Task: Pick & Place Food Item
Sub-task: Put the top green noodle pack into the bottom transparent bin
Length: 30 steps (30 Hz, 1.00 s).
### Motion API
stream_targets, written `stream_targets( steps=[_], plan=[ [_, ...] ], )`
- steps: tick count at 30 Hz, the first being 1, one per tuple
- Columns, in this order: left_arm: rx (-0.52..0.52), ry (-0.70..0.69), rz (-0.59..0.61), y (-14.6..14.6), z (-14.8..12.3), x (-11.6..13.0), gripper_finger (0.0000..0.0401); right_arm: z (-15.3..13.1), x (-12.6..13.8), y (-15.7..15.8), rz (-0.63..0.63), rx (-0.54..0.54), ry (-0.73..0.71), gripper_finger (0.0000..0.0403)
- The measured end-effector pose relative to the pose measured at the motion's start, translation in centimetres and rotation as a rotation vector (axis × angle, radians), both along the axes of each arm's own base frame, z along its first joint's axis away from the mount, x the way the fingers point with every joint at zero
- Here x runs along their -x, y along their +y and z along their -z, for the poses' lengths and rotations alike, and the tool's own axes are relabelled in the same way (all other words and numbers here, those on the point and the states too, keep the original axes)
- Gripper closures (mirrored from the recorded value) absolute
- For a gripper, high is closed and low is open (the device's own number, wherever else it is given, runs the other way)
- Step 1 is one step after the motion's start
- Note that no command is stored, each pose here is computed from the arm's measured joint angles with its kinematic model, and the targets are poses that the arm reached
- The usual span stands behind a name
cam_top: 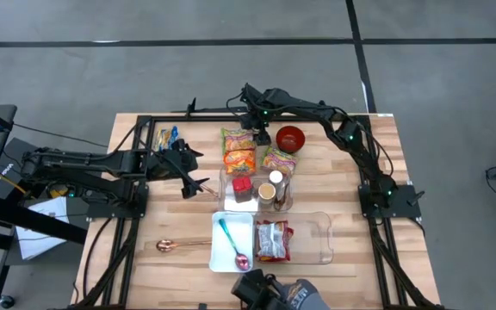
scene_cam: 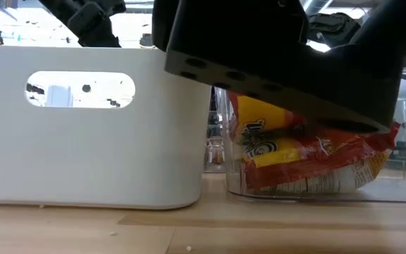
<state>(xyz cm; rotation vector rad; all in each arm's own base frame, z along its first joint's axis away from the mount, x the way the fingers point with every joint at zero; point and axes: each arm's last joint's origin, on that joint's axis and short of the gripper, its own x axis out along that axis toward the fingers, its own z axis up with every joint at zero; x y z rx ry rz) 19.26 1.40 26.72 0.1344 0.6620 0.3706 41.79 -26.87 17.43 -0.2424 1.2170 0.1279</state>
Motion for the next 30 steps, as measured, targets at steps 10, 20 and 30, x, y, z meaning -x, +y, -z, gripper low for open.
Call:
stream_targets(
  steps=[10,20,30],
  plan=[
    [0.013,-0.004,0.006,0.0,0.0,0.0,0.0015,-2.0,0.0,-0.1,0.002,0.037,-0.058,0.0128],
    [0.013,-0.004,0.006,0.0,0.0,0.0,0.0015,-2.4,-0.3,-1.0,-0.003,0.014,-0.154,0.0128],
    [0.021,-0.01,-0.001,0.0,0.0,0.0,0.0015,-2.4,-1.0,-0.4,0.018,-0.036,-0.205,0.0128]
  ],
)
